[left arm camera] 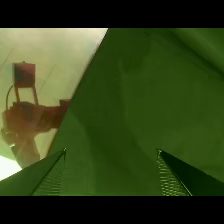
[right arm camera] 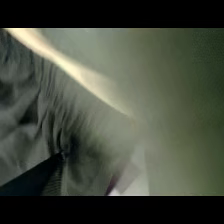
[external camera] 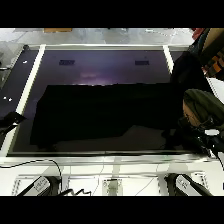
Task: Fold the clothes and pants, and hang the long-sleeved shirts on hangers.
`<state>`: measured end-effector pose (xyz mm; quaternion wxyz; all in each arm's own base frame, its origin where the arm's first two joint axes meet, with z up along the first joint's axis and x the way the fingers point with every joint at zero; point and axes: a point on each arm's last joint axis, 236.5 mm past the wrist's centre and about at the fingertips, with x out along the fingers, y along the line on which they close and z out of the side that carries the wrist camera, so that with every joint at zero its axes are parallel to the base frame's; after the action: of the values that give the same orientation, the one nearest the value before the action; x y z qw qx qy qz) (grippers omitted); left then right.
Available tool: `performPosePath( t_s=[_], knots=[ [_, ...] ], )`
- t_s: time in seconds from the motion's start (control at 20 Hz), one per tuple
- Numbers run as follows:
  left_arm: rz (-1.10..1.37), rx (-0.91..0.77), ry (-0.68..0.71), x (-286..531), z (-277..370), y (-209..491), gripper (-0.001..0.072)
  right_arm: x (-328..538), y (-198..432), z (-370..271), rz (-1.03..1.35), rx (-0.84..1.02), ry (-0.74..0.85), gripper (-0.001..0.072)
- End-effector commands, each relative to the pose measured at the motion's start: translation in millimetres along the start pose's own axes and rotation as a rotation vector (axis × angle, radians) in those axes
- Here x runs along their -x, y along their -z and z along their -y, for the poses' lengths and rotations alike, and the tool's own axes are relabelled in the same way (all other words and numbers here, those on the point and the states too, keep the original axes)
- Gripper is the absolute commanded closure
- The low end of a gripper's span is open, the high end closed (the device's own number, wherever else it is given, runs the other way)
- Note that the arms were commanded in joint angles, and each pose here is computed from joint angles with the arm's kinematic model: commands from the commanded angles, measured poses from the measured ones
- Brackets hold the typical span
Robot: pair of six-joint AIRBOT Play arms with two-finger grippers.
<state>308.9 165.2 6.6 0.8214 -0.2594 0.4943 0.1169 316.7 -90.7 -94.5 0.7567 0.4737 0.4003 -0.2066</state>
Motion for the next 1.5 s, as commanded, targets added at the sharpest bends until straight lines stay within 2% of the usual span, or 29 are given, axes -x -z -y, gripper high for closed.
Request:
performPosePath(
  t_s=[0.0,0.3,0.5,0.55,0.6,0.95,1.2,1.45],
  knots=[
    [-0.017,0.011,-0.011,-10,-6,13,0.0097,-1,-26,5,0.105,-0.01,0.024,0.0231],
    [-0.086,0.047,-0.004,-28,-9,44,0.0097,-14,-38,15,0.141,-0.09,0.04,0.0234],
    [-0.094,0.055,0.012,-28,-6,46,0.0098,-11,-49,-6,0.159,-0.003,0.01,0.0476],
    [-0.109,0.054,0.017,-28,-4,50,0.0098,-12,-48,-12,0.156,0.029,0.003,0.0553],
    [-0.121,0.054,0.021,-27,-3,52,0.0097,-13,-46,-19,0.151,0.055,-0.006,0.0676],
    [-0.213,0.065,0.038,-32,-1,81,0.0097,-14,-42,-31,0.143,0.117,-0.015,0.0683],
    [-0.305,0.108,-0.213,-32,-62,117,0.0095,-14,-40,-31,0.138,0.116,-0.015,0.0683],
    [-0.322,0.126,-0.196,-41,-61,122,0.0095,-15,-35,-31,0.116,0.117,-0.017,0.0682]
  ],
)
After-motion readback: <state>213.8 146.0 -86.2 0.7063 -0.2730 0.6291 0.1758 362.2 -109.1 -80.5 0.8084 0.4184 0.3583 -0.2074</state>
